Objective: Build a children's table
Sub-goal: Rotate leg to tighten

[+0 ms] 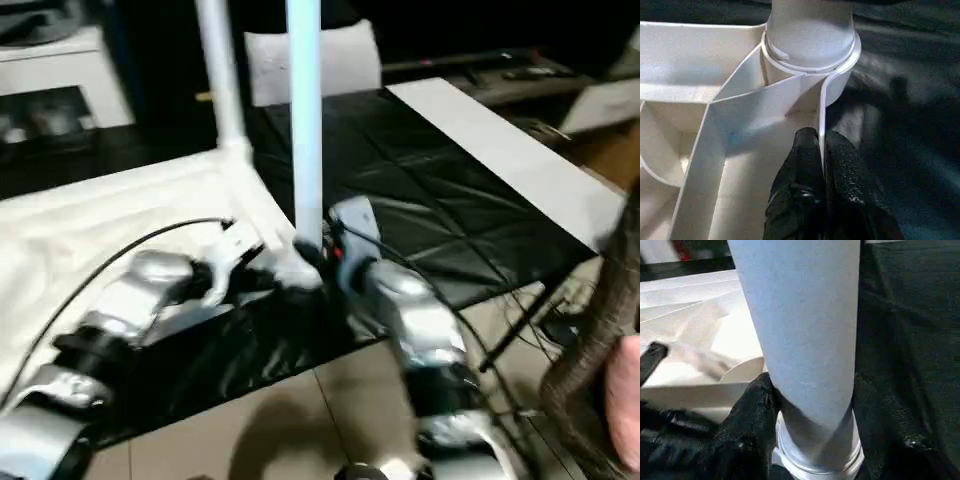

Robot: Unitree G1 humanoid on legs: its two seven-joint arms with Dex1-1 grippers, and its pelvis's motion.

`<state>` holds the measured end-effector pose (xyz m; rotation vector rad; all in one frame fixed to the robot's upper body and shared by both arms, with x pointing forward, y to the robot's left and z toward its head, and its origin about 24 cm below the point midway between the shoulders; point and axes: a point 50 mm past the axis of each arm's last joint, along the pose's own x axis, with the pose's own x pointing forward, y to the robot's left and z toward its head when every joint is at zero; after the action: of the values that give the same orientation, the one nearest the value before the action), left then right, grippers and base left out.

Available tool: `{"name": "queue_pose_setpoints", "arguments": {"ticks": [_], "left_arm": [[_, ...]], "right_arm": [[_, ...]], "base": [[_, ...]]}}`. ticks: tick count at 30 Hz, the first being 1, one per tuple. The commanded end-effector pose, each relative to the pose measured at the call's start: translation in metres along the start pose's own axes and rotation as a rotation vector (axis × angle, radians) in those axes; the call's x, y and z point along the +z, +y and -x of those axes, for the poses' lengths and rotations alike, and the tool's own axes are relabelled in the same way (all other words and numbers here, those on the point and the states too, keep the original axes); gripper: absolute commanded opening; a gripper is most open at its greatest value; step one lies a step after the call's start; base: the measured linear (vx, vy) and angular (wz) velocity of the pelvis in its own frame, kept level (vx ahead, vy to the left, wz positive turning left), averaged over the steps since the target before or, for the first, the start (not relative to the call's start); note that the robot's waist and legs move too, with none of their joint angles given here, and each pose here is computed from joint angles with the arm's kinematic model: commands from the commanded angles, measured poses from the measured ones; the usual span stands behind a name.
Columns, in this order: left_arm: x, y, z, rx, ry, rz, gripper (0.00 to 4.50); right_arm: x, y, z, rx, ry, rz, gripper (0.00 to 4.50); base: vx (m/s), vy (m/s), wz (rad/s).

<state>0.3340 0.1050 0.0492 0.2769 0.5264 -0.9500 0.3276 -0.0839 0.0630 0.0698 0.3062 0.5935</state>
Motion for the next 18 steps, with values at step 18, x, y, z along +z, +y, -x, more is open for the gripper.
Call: {"name": "queue_pose_setpoints", "arguments": {"ticks": [18], "left_arm": [[0.006,-0.003,0.025,-0.237,-0.051,-0.267,0.0]], "right_arm": [[-0.007,-0.013,0.035,0.33,-0.028,0.228,3.91]], "base": [[0.0,0.0,0.0]]}}
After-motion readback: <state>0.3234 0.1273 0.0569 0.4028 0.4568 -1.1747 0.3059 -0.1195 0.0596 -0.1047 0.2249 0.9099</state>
